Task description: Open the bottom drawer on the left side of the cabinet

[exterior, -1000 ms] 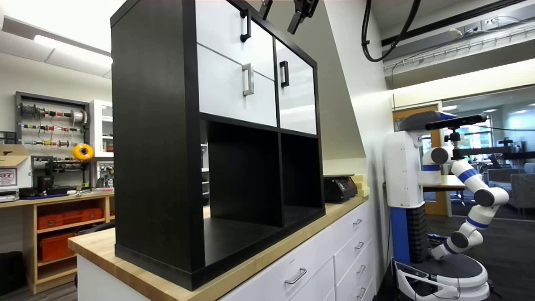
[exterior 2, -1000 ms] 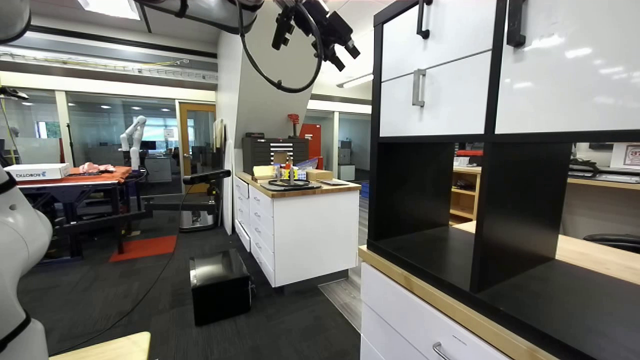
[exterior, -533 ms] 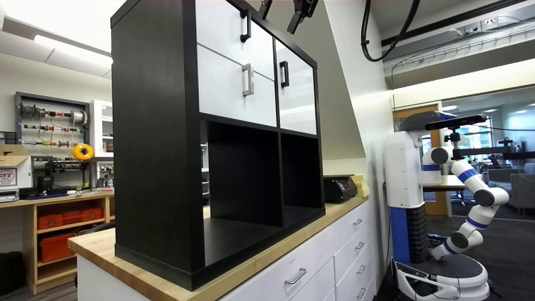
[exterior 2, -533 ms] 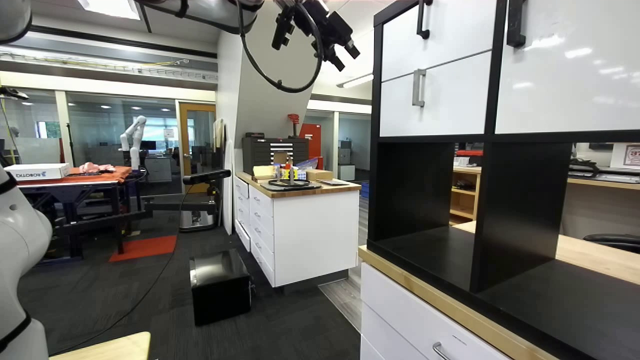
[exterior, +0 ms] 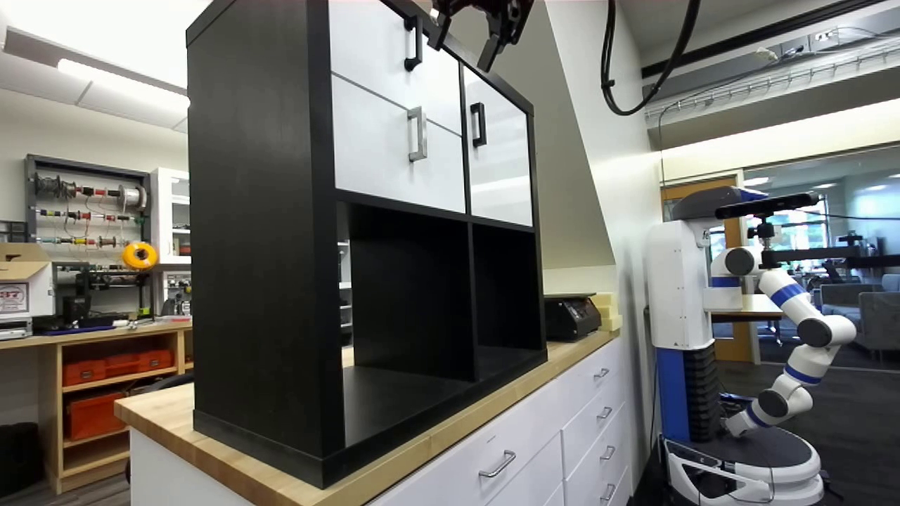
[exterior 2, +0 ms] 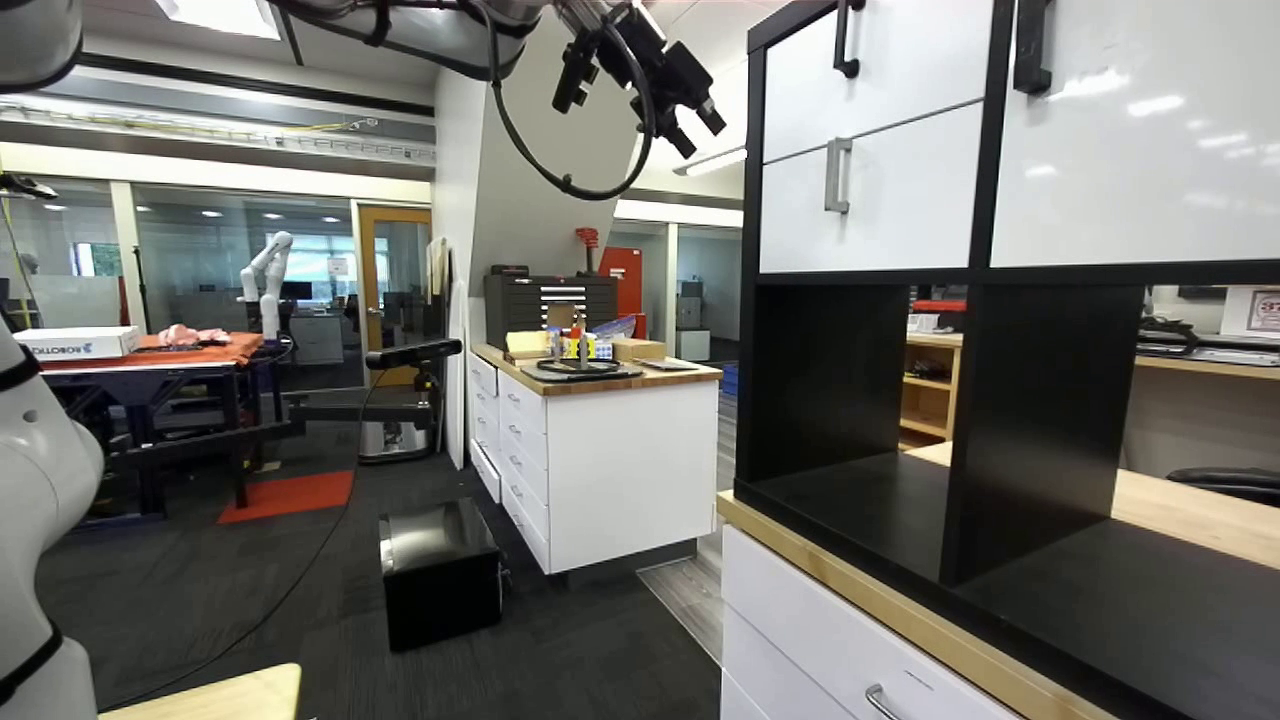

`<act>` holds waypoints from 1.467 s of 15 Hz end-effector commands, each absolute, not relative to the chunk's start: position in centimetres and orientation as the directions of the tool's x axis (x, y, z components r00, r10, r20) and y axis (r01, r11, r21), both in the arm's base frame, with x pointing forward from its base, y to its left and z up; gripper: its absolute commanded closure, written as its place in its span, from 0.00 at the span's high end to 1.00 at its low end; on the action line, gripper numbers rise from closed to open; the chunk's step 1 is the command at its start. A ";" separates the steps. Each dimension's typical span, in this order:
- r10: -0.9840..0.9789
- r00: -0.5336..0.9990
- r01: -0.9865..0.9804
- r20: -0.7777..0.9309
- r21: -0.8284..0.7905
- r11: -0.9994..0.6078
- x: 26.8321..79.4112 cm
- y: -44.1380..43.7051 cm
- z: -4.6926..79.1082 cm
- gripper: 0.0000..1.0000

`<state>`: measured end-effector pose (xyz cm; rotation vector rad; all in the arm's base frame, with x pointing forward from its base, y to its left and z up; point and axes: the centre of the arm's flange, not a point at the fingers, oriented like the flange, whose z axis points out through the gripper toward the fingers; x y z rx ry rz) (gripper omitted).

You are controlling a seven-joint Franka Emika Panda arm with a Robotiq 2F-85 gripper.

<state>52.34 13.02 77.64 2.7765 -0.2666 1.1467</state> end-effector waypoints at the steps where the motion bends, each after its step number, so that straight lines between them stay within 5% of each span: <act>1: -0.119 0.695 -0.226 0.709 0.058 -0.972 54.3 11.4 76.8 1.00; 22: 0.009 0.692 -0.087 0.721 0.096 -0.992 62.8 2.3 72.9 1.00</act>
